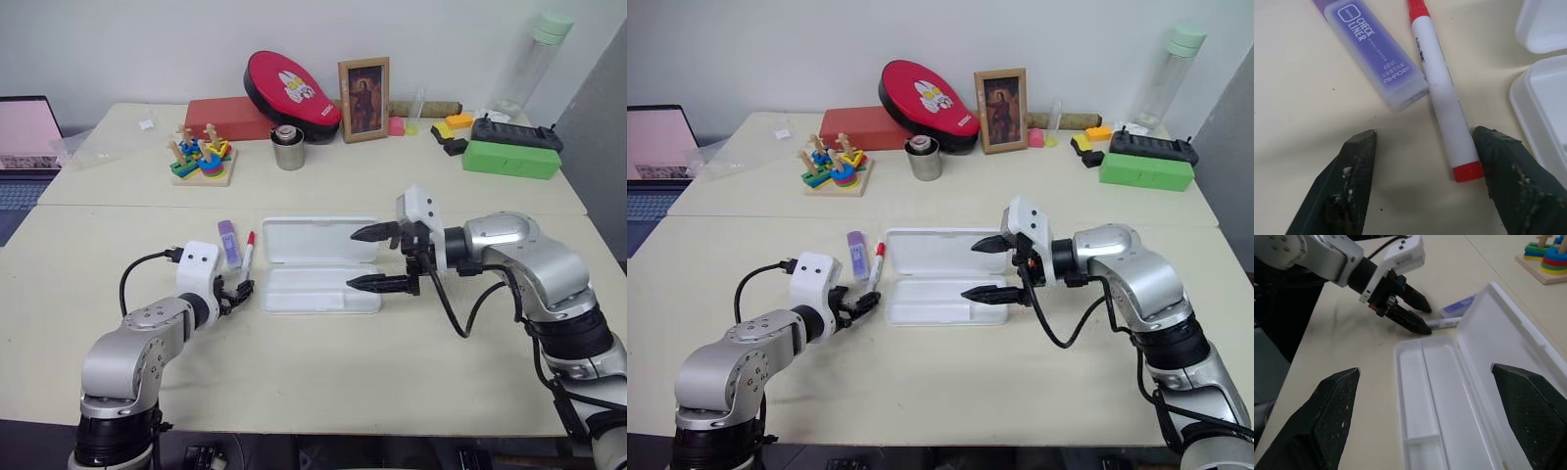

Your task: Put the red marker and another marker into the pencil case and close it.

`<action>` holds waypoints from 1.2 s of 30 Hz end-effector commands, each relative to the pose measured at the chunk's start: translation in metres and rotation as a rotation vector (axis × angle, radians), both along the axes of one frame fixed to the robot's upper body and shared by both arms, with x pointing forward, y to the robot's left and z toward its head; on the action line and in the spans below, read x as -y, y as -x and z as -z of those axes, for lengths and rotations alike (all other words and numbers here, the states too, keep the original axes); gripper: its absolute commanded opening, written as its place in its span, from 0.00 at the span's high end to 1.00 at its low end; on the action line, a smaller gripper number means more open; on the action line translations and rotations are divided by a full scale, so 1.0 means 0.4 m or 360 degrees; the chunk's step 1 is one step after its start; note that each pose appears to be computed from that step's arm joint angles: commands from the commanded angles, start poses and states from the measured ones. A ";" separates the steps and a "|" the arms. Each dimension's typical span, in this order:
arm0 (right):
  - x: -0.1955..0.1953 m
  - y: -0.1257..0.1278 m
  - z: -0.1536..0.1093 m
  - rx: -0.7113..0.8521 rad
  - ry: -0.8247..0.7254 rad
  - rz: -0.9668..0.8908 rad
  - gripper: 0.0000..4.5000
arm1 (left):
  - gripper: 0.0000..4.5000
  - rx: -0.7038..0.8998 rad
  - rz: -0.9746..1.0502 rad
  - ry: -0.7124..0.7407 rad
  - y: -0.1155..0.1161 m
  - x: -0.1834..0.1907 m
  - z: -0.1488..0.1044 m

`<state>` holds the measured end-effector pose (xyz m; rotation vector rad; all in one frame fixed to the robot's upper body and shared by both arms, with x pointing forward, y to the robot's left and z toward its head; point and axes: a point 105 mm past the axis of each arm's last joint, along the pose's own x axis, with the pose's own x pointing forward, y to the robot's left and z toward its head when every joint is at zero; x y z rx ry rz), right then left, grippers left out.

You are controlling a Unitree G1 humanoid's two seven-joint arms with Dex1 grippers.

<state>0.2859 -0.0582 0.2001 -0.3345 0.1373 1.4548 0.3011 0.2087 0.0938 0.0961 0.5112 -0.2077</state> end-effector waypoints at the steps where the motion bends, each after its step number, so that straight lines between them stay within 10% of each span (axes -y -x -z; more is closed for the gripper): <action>1: 0.001 0.008 -0.033 0.0087 -0.0016 -0.0021 0.00 | 0.48 -0.0035 0.0038 0.0032 0.003 0.018 0.015; 11: -0.001 -0.002 -0.027 0.0097 0.0000 -0.0001 0.00 | 0.89 -0.0020 0.0033 0.0035 0.000 0.015 0.014; 21: 0.004 -0.004 -0.032 0.0100 -0.0011 0.0003 0.00 | 0.90 0.0031 -0.0017 0.0014 -0.010 0.001 0.001; 31: 0.027 -0.023 -0.107 0.0124 -0.0172 0.0043 0.00 | 0.90 0.0857 -0.0121 0.0020 -0.107 -0.013 -0.294; 36: 0.092 -0.033 -0.173 0.0174 -0.0242 0.0117 0.00 | 0.90 0.1115 0.0335 -0.0086 -0.091 0.041 -0.425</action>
